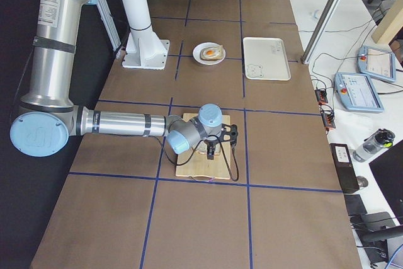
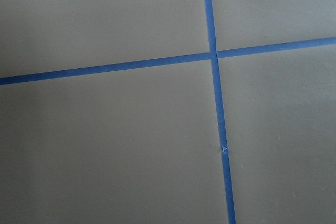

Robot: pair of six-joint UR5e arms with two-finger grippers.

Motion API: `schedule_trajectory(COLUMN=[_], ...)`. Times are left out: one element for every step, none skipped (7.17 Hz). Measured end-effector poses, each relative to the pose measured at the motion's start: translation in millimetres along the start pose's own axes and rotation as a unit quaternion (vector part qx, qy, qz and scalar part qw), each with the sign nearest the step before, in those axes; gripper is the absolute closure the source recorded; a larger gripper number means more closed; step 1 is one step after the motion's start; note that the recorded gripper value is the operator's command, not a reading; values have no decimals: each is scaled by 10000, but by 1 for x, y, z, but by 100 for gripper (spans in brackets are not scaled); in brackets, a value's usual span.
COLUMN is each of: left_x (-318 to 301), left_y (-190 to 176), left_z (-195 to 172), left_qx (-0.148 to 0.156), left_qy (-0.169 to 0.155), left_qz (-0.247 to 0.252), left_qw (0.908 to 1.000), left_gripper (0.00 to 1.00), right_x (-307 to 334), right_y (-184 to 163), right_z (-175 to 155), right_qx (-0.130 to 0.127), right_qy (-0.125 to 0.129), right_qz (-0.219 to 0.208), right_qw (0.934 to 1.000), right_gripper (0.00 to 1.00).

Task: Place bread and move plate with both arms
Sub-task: 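Lower the right gripper onto the bread slice on the wooden board and grasp it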

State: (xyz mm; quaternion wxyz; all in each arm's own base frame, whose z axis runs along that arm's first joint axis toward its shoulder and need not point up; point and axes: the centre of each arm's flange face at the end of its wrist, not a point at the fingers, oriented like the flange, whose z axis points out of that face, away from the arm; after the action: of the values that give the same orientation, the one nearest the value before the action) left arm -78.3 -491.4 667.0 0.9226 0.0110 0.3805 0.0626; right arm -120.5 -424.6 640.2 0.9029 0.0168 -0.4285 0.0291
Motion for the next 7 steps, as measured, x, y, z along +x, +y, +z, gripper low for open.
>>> schedule_trajectory(left_x=[0, 0, 0, 0, 0, 0, 0], left_y=[0, 0, 0, 0, 0, 0, 0], left_z=[0, 0, 0, 0, 1, 1, 1], left_qx=[1, 0, -1, -4, -5, -6, -5], left_qy=[0, 0, 0, 1, 1, 1, 1], left_qz=[1, 1, -3, -6, -8, -9, -8], left_qw=[10000, 10000, 10000, 10000, 10000, 10000, 10000], left_gripper=[0, 0, 0, 0, 0, 0, 0], right_x=[-2, -2, 1, 4, 6, 5, 3], right_y=[1, 2, 3, 3, 4, 5, 6], right_z=[9, 16, 19, 23, 25, 28, 32], right_qx=[-63, -112, -146, -174, -195, -211, -222], right_qy=[55, 89, 113, 135, 150, 175, 219], right_qz=[-39, -48, -42, -24, -17, -34, -66], right_qw=[10000, 9999, 9998, 9998, 9997, 9996, 9995], right_gripper=[28, 31, 33, 34, 34, 34, 34])
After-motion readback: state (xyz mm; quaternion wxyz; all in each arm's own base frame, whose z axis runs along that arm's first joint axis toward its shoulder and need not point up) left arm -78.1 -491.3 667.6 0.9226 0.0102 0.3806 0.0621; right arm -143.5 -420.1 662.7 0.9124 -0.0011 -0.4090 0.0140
